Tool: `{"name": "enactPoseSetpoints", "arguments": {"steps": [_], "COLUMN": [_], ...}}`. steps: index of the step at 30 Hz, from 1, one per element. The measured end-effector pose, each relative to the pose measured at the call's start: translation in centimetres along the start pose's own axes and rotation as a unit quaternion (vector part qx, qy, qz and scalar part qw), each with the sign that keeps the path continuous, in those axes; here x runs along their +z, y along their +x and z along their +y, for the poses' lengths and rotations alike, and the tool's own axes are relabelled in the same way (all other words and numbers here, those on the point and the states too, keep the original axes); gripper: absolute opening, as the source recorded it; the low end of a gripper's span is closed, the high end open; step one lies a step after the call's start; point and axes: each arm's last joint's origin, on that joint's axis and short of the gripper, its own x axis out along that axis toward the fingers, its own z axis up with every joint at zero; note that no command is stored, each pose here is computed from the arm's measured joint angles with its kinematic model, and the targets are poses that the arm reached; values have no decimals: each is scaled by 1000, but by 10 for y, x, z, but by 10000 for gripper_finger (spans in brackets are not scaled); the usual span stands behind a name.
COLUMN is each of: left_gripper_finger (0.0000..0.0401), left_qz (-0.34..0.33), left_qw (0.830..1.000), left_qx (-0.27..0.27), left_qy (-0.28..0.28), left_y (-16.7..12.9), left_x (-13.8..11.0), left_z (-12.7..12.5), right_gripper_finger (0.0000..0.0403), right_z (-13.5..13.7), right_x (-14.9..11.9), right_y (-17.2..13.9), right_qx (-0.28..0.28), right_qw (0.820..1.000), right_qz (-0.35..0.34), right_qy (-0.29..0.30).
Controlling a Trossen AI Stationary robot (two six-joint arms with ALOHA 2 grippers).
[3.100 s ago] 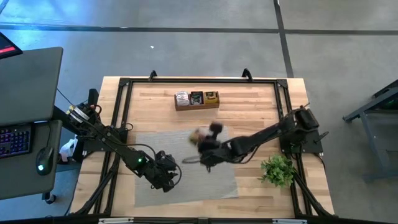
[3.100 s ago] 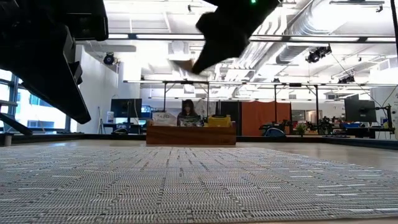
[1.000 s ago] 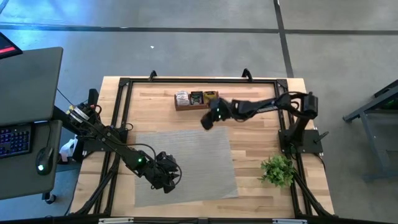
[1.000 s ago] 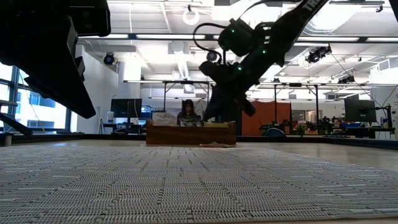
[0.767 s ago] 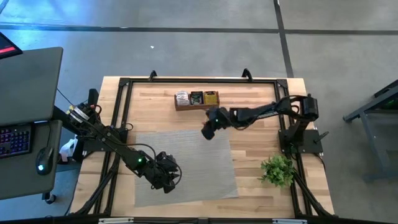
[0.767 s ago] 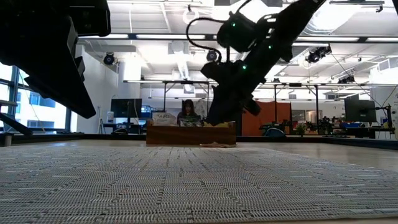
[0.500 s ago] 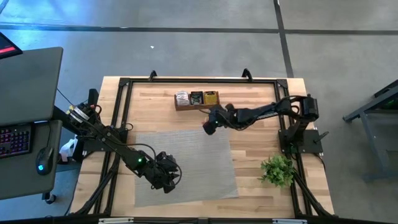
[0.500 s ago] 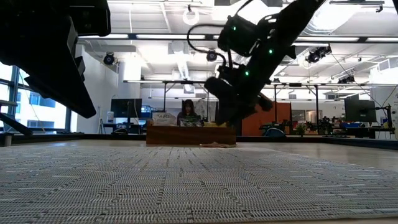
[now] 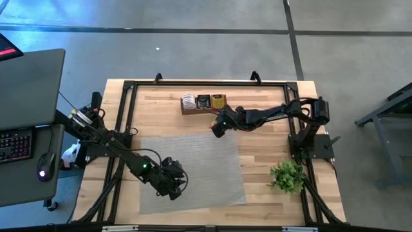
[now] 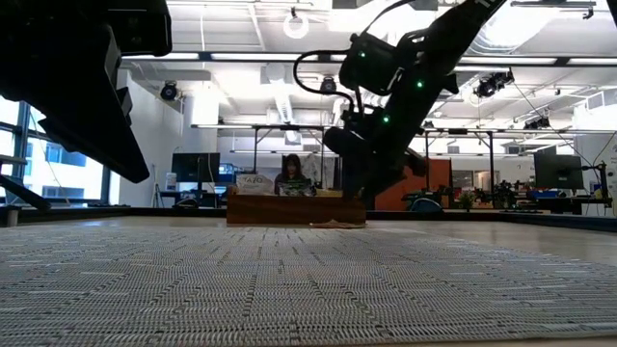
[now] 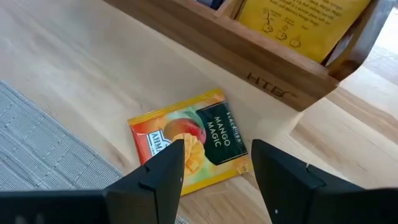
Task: Pick & Place Tea
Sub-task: Put the yellow tea bag into the right section of the wooden organizer
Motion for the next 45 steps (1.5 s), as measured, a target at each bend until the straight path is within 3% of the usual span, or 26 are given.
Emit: {"name": "enactPoseSetpoints", "arguments": {"steps": [9, 25, 30, 39, 45], "left_gripper_finger": [115, 115, 115, 115, 115], "left_qz": [0, 0, 2, 1, 2], "left_qw": [1000, 1000, 1000, 1000, 1000], "left_qx": [0, -1, -2, -1, -1], "left_qy": [0, 0, 0, 0, 0], "left_y": [0, 0, 0, 0, 0], "left_x": [0, 0, 0, 0, 0], "left_z": [0, 0, 0, 0, 0], "right_gripper_finger": [183, 181, 140, 11, 12], "right_z": [0, -5, -7, 1, 20], "right_x": [-1, -13, -21, -25, -26], "right_y": [3, 46, 55, 49, 10], "right_qx": [-7, -29, -41, -36, -16], "right_qw": [1000, 999, 999, 998, 992], "right_qz": [1, 11, 26, 17, -12], "right_qy": [8, 8, 0, -50, -121]}}
